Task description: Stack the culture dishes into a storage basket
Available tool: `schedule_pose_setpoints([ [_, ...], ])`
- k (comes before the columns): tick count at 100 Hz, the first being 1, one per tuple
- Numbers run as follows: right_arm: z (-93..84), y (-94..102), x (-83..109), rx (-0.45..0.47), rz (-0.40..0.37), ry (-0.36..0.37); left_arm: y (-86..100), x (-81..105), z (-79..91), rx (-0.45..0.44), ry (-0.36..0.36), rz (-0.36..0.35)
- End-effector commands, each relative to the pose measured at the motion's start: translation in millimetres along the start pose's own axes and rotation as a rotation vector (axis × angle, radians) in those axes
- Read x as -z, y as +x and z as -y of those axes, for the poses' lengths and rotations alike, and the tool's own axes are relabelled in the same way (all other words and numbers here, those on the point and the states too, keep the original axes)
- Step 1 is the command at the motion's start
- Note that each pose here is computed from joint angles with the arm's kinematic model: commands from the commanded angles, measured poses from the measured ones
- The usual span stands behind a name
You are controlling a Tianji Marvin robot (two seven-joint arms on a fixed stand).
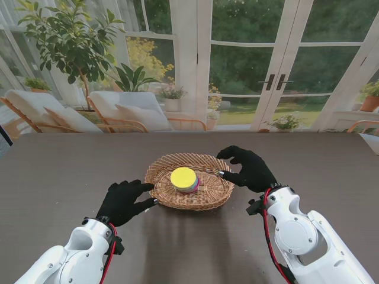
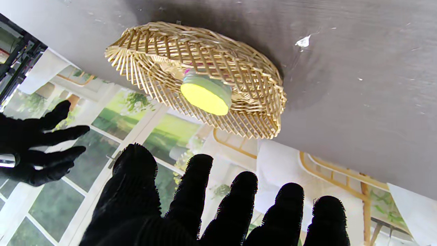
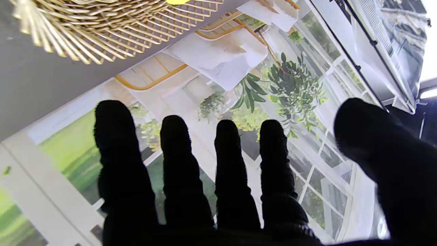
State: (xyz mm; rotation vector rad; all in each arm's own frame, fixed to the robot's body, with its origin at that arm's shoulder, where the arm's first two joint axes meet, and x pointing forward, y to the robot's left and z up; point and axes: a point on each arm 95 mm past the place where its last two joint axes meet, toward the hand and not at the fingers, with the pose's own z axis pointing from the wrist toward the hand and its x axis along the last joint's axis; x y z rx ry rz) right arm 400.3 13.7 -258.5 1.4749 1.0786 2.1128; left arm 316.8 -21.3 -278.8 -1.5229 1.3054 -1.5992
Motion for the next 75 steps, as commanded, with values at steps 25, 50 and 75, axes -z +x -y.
schedule_pose_setpoints([
  [25,10.4,-30.9,12.6,-0.078,0.035,-0.013,4.0,-4.6,-2.3,0.058,0.018,-0.041],
  [50,13.3,-43.0,12.2,-0.103,0.055,-0.017,5.7,-6.1,-2.8,0.102,0.069,-0.067],
  [75,16.0,-47.0,11.0,-0.104,0.058,-0.014,8.5,-7.0,-1.3,0.113,0.073,-0.071],
])
